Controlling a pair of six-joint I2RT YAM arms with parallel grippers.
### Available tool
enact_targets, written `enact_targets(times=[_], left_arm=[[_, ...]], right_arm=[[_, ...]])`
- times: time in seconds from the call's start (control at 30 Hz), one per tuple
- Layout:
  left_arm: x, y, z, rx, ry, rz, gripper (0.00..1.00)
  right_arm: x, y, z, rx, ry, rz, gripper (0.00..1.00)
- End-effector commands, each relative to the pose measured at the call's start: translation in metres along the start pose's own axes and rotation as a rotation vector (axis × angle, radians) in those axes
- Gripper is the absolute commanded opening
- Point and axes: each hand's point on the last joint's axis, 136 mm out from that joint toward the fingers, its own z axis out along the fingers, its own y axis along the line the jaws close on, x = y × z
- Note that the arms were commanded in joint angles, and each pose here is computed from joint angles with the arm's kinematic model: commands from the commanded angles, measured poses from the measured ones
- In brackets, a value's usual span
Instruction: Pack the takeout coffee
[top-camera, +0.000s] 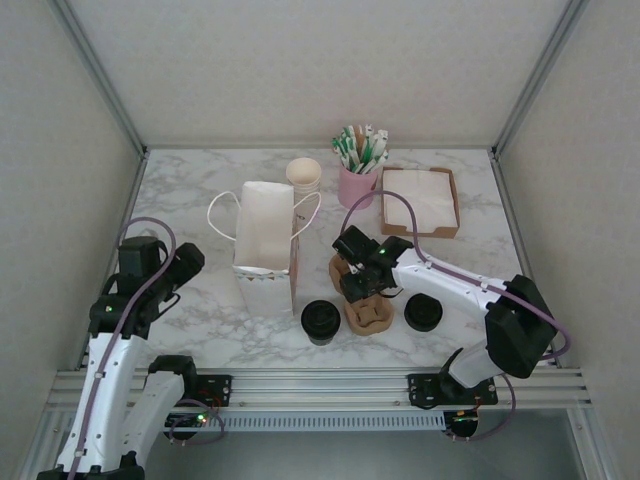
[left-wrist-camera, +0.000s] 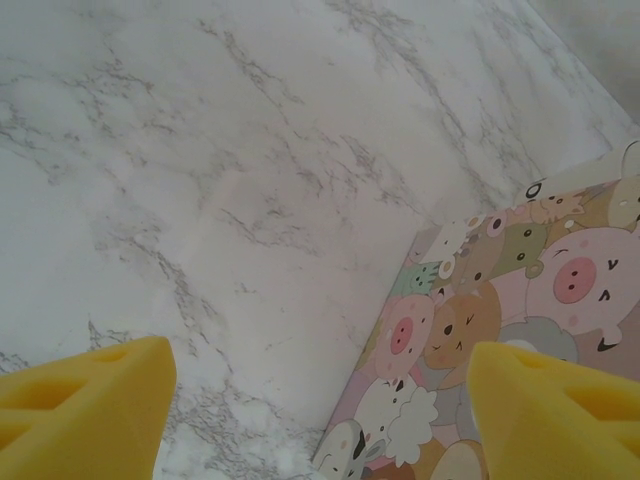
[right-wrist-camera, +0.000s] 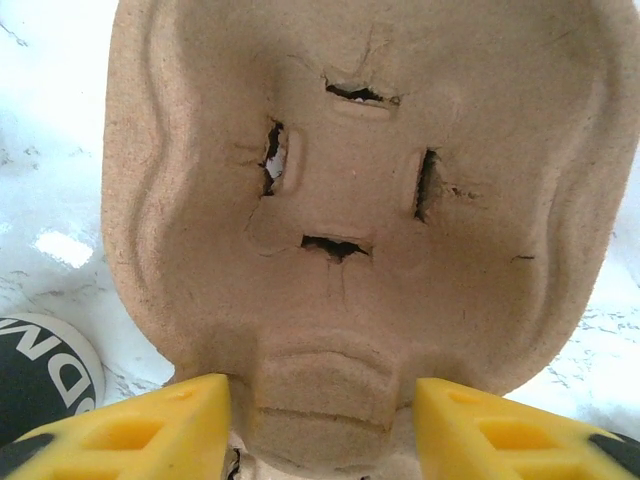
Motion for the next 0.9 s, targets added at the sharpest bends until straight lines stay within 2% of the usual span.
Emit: enact_targets(times=[0.0, 0.17, 0.87], left_arm=[[-0.004, -0.005, -0.008, 0.02, -0.006, 0.002, 0.76], [-0.003, -0.004, -0.007, 0.017, -0.004, -0.004, 0.76], [0.008, 0.007, 0.008, -0.011, 0.016, -0.033, 0.76]], right_arm=[[-0.006, -0.002, 0.0, 0.004, -0.011, 0.011, 0.48], [-0.006, -0.001, -0.003, -0.003, -0.014, 0.013, 0.4], [0.004, -0.004, 0.006, 0.011, 0.021, 0.028, 0.46]])
